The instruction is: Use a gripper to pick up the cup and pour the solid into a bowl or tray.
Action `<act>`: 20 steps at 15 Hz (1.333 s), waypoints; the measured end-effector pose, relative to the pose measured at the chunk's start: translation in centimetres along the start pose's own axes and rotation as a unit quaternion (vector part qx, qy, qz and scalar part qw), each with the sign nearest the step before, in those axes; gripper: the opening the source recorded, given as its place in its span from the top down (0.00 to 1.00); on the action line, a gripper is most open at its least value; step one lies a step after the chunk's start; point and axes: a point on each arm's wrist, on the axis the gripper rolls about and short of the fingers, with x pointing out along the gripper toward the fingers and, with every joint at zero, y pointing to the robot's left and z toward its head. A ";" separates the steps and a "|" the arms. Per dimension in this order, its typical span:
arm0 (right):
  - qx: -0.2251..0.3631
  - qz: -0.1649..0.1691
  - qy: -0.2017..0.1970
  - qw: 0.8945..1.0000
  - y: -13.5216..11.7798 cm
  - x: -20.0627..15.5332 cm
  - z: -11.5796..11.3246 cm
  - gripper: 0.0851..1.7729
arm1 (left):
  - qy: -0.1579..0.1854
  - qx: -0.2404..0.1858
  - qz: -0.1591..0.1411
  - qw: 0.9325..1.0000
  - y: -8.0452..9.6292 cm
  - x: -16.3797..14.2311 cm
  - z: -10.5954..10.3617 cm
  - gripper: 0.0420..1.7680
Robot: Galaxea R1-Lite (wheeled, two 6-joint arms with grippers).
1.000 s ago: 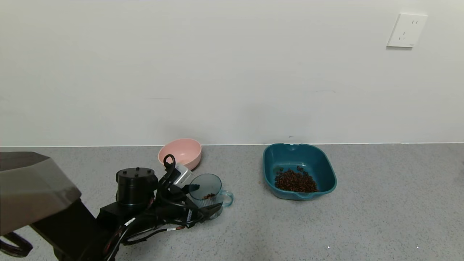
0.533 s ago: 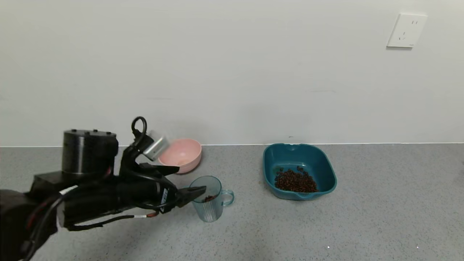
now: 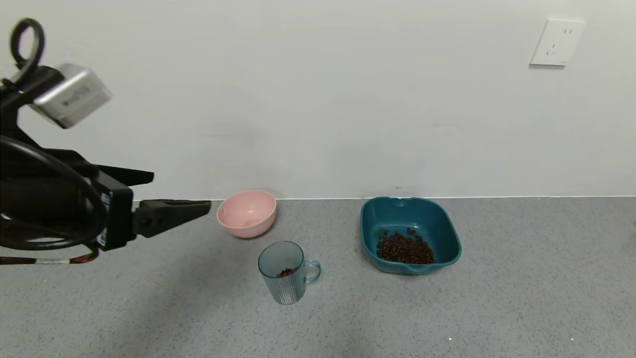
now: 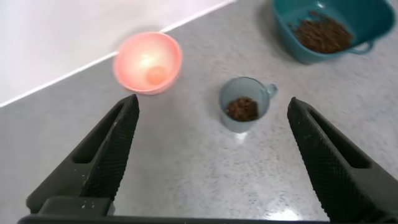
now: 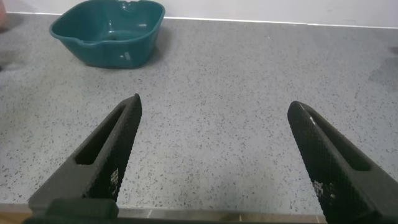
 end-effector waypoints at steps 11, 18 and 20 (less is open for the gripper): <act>0.000 0.000 0.000 1.000 0.0 0.0 0.0 0.04 | -0.058 -0.013 0.093 0.994 -1.0 -14.5 -4.0 0.03; 0.000 0.000 0.000 1.000 0.0 0.0 0.0 0.04 | -0.111 -0.043 0.198 0.973 -3.5 -21.8 -9.3 0.03; 0.000 0.000 0.000 1.000 0.0 0.0 0.0 0.04 | -0.132 -0.046 0.221 0.965 -4.4 -23.0 -10.7 0.03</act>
